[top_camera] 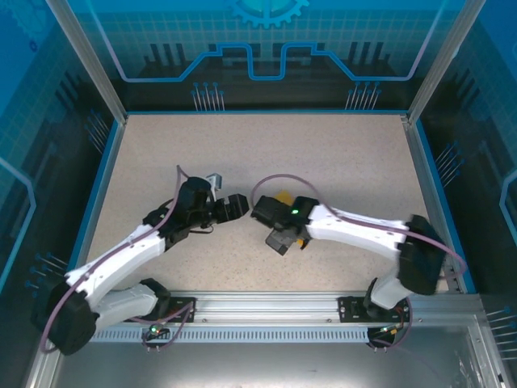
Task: Fold a paper plane with a square sheet of paper (fold left side to right side)
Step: Turn over the paper at the center of the table, then pick up the paper from the center of the table.
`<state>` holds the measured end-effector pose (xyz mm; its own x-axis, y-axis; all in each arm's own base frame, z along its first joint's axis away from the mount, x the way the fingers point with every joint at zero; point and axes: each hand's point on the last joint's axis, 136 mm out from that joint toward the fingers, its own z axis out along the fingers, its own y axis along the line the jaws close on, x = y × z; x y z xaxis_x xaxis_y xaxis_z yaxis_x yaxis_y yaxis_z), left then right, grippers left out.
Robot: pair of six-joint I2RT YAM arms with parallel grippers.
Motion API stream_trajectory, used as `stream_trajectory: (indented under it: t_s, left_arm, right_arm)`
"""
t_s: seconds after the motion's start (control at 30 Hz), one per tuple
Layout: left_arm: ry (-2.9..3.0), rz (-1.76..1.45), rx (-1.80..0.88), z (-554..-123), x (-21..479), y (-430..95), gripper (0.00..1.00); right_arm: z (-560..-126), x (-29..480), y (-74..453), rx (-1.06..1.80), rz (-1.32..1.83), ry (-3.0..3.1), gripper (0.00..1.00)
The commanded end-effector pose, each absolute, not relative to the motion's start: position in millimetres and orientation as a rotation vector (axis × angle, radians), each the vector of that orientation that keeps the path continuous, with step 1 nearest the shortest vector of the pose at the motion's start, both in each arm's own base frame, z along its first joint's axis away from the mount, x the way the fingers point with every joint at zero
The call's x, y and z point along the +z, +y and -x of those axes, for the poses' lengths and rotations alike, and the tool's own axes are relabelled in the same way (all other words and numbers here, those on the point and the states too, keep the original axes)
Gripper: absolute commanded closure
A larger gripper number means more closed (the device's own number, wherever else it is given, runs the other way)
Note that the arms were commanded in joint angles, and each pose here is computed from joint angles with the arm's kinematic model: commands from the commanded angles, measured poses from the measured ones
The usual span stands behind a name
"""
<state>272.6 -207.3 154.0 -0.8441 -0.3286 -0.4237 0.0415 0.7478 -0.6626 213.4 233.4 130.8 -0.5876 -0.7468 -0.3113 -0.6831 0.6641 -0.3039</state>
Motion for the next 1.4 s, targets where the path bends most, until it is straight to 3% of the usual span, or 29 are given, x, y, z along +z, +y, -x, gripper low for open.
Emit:
stream_trajectory:
  t_s: [0.0,0.23,0.57,0.67,0.93,1.03,1.1,1.27,1.37]
  left_arm:
    - [2.398,0.183,-1.178,-281,154,-247,0.12]
    - [2.492,0.152,-1.277,-301,110,-305,0.12]
    - [2.524,0.155,-1.326,-337,71,-342,0.22]
    - [2.544,0.152,-1.328,-343,61,-347,0.35]
    - [2.516,0.130,-1.294,-348,57,-335,0.82]
    - [2.470,0.103,-1.317,-347,65,-325,0.94]
    - [2.428,0.060,-1.361,-343,73,-321,0.99]
    - [2.337,-0.133,-1.474,-324,103,-317,1.00]
    - [2.293,-0.266,-1.525,-308,119,-316,1.00]
  right_arm:
    - [-207,157,243,0.108,1.059,2.423,0.01]
    - [-240,192,207,0.572,0.604,2.312,0.01]
    - [-245,170,171,0.793,0.363,2.300,0.01]
    - [-244,161,173,0.883,0.349,2.310,0.01]
    - [-258,143,170,1.020,0.300,2.360,0.01]
    - [-269,140,169,1.144,0.269,2.338,0.01]
    - [-278,140,171,1.192,0.277,2.311,0.01]
    - [-297,141,181,1.288,0.339,2.227,0.01]
    - [-302,141,189,1.347,0.423,2.189,0.08]
